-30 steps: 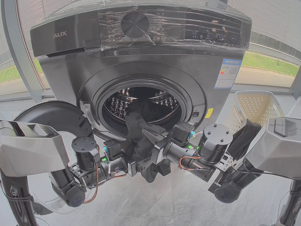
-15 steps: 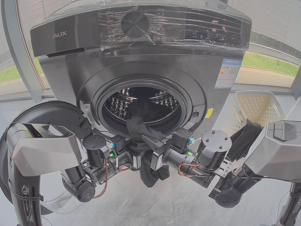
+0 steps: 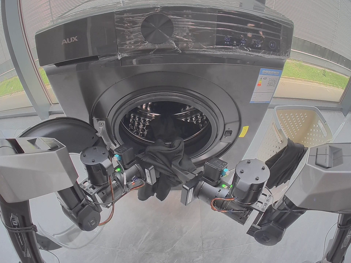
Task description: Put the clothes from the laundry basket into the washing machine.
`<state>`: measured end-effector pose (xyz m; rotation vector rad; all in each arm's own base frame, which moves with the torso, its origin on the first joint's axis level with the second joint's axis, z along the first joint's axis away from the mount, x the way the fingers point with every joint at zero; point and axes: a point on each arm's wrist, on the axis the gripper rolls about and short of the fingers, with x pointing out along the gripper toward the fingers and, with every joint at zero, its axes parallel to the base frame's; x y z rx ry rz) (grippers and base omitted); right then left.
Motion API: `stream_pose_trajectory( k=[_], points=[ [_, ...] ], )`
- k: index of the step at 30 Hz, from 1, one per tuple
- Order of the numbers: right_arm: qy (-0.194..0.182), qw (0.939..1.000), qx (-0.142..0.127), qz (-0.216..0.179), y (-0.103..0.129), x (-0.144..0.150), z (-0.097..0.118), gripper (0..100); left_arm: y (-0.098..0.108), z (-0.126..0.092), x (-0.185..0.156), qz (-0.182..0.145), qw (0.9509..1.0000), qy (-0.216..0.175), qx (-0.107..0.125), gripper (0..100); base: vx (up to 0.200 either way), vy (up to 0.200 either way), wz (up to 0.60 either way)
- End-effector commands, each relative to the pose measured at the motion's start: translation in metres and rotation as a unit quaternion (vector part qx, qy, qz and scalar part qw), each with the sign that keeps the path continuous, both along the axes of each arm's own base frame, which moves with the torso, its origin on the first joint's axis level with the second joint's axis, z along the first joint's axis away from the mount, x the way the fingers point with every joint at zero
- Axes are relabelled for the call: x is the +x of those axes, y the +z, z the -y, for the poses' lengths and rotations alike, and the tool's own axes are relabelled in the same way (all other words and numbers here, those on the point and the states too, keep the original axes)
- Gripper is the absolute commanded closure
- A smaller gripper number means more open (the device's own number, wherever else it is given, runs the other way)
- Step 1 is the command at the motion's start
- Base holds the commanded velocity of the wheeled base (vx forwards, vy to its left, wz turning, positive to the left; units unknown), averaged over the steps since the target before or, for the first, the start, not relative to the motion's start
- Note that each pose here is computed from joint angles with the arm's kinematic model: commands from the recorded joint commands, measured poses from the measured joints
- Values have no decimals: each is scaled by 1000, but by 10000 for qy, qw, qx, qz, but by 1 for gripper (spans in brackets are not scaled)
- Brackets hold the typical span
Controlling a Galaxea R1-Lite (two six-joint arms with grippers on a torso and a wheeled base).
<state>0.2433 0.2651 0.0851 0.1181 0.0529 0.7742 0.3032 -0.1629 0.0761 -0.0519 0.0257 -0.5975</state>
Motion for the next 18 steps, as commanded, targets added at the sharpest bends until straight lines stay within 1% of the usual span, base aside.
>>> stream_pose_trajectory(
  k=[1, 2, 3, 7, 8, 9, 10, 11, 12, 13, 15, 16, 17, 18],
  points=[
    [26, 9999, -123, -107, -8, -3, 0, 100, 11, -2, -1, 165, 9998, 29, -95, 100, 0, 0, 0],
    [26, 9998, -134, -117, -8, -4, 1, 100, 11, -3, -1, 165, 9998, 36, -95, 100, 0, 0, 0],
    [26, 9998, -157, -138, -9, -4, 2, 0, 11, -3, -1, 165, 9998, 36, -95, 100, 0, 0, 0],
    [65, 9994, -260, -230, -14, -10, 5, 0, 12, -3, -1, 182, 9998, 44, -112, 100, 0, 0, 0],
    [142, 9988, -364, -310, -17, -18, 7, 0, 14, -3, -1, 202, 9997, 44, -123, 100, 0, 0, 0],
    [221, 9975, -535, -408, -22, -28, 12, 0, 17, -4, -2, 243, 9996, 51, -144, 100, 0, 0, 0],
    [237, 9973, -557, -418, -23, -29, 13, 0, 17, -4, -2, 249, 9996, 51, -148, 100, 0, 0, 0],
    [322, 9953, -770, -493, -25, -43, 24, 0, 27, -6, -4, 361, 9991, 59, -214, 100, 0, 0, 0],
    [359, 9939, -899, -534, -27, -50, 31, 0, 32, -6, -7, 426, 9988, 51, -240, 100, 0, 0, 0],
    [385, 9933, -944, -552, -27, -54, 35, 0, 35, -7, -8, 473, 9985, 59, -266, 100, 0, 0, 0],
    [410, 9911, -1077, -665, -26, -68, 49, 0, 53, -8, -18, 670, 9970, 4, -382, 100, 0, 0, 0],
    [363, 9908, -1092, -707, -25, -70, 56, 0, 55, -9, -23, 676, 9970, -26, -388, 100, 0, 0, 0],
    [356, 9909, -1091, -707, -25, -70, 57, 0, 55, -9, -23, 666, 9971, -26, -375, 100, 0, 0, 0],
    [296, 9907, -1111, -733, -22, -73, 65, 0, 54, -8, -29, 626, 9974, -94, -340, 100, 0, 0, 0]
  ],
)
